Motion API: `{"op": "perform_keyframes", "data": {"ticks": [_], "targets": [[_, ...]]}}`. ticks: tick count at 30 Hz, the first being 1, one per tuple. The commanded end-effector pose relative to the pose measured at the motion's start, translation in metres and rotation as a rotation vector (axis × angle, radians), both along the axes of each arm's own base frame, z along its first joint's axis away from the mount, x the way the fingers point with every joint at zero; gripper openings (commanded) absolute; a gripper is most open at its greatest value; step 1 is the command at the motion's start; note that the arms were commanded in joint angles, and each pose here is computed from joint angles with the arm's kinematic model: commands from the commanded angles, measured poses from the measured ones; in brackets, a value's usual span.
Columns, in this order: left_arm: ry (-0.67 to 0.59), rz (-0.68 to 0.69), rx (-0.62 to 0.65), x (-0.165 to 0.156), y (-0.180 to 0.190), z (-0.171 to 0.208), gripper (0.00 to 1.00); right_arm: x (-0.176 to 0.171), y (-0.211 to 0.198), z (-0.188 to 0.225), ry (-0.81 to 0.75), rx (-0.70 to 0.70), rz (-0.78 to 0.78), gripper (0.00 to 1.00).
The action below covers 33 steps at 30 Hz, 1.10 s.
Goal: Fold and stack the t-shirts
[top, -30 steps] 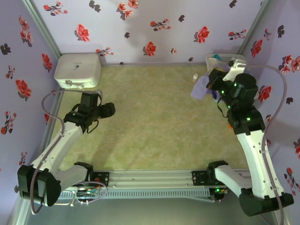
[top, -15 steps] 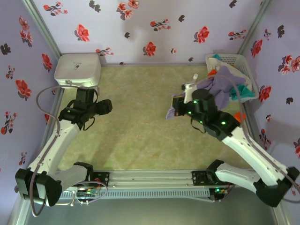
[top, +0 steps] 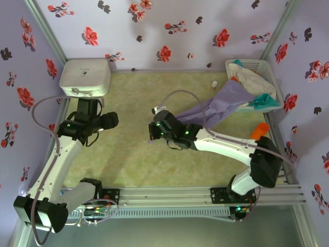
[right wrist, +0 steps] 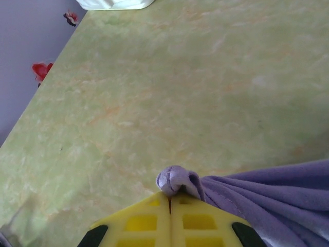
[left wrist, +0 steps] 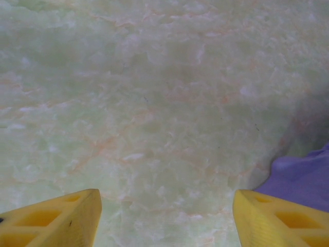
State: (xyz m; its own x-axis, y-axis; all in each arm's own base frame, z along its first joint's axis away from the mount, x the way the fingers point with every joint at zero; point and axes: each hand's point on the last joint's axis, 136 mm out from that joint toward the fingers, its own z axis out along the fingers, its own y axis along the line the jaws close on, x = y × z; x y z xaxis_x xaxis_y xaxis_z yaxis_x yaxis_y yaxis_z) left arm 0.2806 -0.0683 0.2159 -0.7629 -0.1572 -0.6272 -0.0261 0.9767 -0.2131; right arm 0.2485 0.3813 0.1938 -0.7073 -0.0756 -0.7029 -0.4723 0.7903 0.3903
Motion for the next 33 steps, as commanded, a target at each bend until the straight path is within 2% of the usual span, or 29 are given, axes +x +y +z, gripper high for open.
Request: {"op": "perform_keyframes", "data": {"ticks": [1,4,8,10,11,12,15,17,18,21,28,33], "targets": [[-0.003,-0.005,0.024,-0.007,0.006,0.007,0.69,0.012,0.032,0.047,-0.034,0.173,-0.036,0.0],[0.009,0.001,0.027,-0.01,0.008,0.005,0.69,0.009,0.05,0.055,-0.034,0.224,-0.034,0.0],[0.015,0.015,0.032,-0.013,0.013,0.004,0.69,0.007,0.065,0.052,-0.023,0.219,-0.038,0.0],[0.018,0.023,0.032,-0.014,0.015,0.003,0.69,0.009,0.069,0.044,-0.009,0.206,-0.038,0.14],[0.02,0.026,0.034,-0.013,0.016,0.002,0.69,0.01,0.07,0.04,-0.007,0.193,-0.044,0.25],[0.026,0.026,0.035,-0.014,0.016,0.0,0.69,0.011,0.069,0.037,-0.01,0.18,-0.049,0.42],[0.045,0.03,0.033,-0.015,0.017,-0.004,0.7,0.013,0.06,0.034,-0.038,0.129,-0.048,0.76],[0.059,0.034,0.03,-0.017,0.017,-0.009,0.71,0.015,0.048,0.036,-0.072,0.085,-0.067,0.94],[0.067,0.04,0.025,-0.018,0.017,-0.013,0.72,0.017,0.039,0.036,-0.091,0.062,-0.084,0.99],[0.109,0.052,0.003,-0.021,0.014,-0.032,0.74,0.029,0.005,0.033,-0.113,-0.015,-0.169,0.99],[0.184,0.1,-0.02,-0.016,0.013,-0.074,0.76,0.045,-0.07,0.015,-0.055,-0.099,-0.282,0.99],[0.183,0.122,-0.108,0.006,-0.001,-0.085,0.73,0.046,-0.12,0.005,-0.044,-0.178,-0.364,0.99]]}}
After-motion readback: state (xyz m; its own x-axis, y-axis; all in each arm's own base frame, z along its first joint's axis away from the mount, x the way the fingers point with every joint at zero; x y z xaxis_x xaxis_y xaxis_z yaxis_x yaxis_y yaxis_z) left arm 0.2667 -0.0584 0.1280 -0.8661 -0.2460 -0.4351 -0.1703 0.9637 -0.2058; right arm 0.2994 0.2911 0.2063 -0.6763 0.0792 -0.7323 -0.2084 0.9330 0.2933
